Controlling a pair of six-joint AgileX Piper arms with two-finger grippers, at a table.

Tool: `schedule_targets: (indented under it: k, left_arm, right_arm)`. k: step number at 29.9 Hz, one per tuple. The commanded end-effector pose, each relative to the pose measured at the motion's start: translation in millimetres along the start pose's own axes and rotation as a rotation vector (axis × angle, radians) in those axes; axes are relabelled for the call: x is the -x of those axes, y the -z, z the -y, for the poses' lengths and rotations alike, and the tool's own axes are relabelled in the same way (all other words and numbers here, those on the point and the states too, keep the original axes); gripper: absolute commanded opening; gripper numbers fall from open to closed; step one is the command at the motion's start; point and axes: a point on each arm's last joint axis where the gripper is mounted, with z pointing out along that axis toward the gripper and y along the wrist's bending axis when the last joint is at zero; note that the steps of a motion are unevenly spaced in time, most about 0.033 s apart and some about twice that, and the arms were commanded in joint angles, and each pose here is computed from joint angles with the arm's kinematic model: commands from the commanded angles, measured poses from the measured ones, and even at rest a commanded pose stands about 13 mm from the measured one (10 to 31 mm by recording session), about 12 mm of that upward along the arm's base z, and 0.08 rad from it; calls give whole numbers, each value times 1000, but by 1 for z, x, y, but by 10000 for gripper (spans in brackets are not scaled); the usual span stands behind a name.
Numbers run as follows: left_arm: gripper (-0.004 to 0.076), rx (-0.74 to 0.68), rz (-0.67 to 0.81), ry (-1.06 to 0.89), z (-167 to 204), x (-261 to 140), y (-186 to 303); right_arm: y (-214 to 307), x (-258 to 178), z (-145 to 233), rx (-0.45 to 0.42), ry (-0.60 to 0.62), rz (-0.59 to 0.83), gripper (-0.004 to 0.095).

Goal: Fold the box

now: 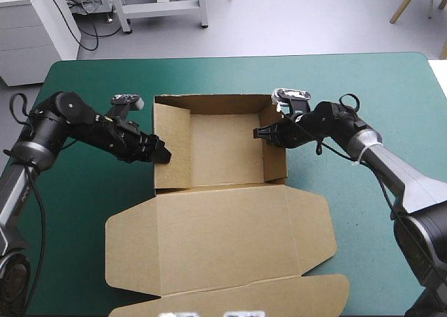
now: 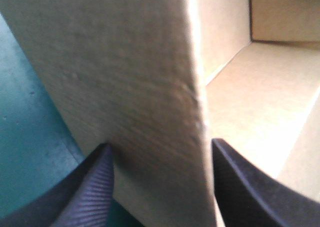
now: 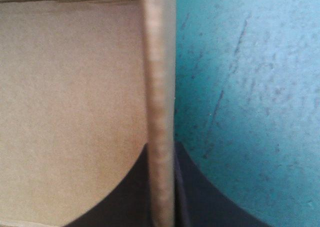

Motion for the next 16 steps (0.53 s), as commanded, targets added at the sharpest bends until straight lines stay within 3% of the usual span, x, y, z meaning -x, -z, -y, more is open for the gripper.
schedule_targets:
  k: [1, 7, 16]
  left_arm:
    - [401, 91, 72, -4, 15, 3, 10]
    - [386, 232, 124, -23, 25, 9, -1]
    - [204, 457, 199, -81, 37, 13, -10]
  right_arm:
    - [25, 11, -14, 45, -37, 81, -17]
    - [25, 10, -15, 48, -41, 68, -17]
    - [25, 8, -15, 45, -44, 53, -17]
